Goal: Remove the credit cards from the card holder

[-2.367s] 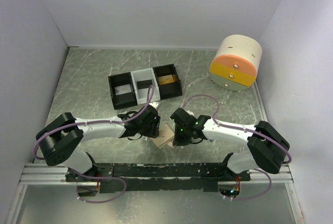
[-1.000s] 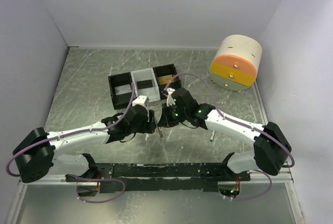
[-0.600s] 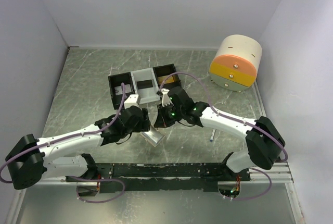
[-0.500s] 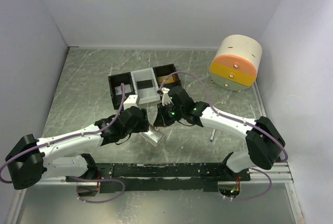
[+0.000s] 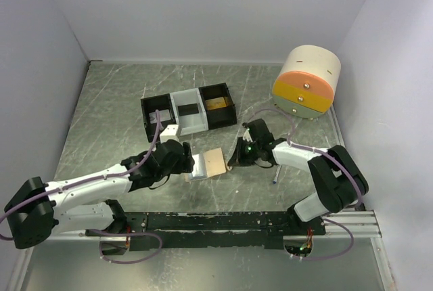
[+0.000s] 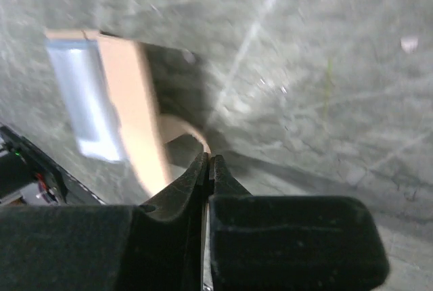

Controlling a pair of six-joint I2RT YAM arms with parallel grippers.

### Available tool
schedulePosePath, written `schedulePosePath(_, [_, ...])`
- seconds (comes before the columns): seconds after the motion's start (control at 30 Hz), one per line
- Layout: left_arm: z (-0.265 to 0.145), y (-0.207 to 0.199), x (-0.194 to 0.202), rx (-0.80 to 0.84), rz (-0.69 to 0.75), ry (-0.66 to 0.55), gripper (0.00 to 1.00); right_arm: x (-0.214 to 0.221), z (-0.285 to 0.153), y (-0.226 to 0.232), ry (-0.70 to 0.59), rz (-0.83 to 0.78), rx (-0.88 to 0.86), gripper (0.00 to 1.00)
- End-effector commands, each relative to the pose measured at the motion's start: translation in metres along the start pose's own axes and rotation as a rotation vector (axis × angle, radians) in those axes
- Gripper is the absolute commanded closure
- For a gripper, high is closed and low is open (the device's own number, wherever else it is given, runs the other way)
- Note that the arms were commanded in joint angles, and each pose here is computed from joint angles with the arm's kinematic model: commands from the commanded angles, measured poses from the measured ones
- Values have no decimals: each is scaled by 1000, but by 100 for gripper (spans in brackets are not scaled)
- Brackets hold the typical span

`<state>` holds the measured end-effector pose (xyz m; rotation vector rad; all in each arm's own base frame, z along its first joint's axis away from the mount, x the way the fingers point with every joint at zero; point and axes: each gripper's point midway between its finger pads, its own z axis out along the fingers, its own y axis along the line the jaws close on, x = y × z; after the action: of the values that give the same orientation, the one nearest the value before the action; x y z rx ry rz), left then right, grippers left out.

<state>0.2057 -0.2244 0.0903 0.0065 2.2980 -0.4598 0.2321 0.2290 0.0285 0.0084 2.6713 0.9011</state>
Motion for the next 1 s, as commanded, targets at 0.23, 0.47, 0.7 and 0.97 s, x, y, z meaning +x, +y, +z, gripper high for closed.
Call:
schedulePosePath(0.23, [27, -39, 17, 147, 62, 73, 24, 28, 0, -27, 28, 49, 72, 100])
schedulePosePath(0.47, [48, -55, 25, 185, 107, 141, 33, 32, 1, -35, 32, 52, 102, 100])
schedulePosePath(0.7, [49, -60, 26, 238, 68, 165, 41, 30, 2, -40, 29, 45, 132, 100])
schedulePosePath(0.97, [44, -66, 23, 274, 58, 156, 47, 34, 3, -42, 39, 48, 129, 100])
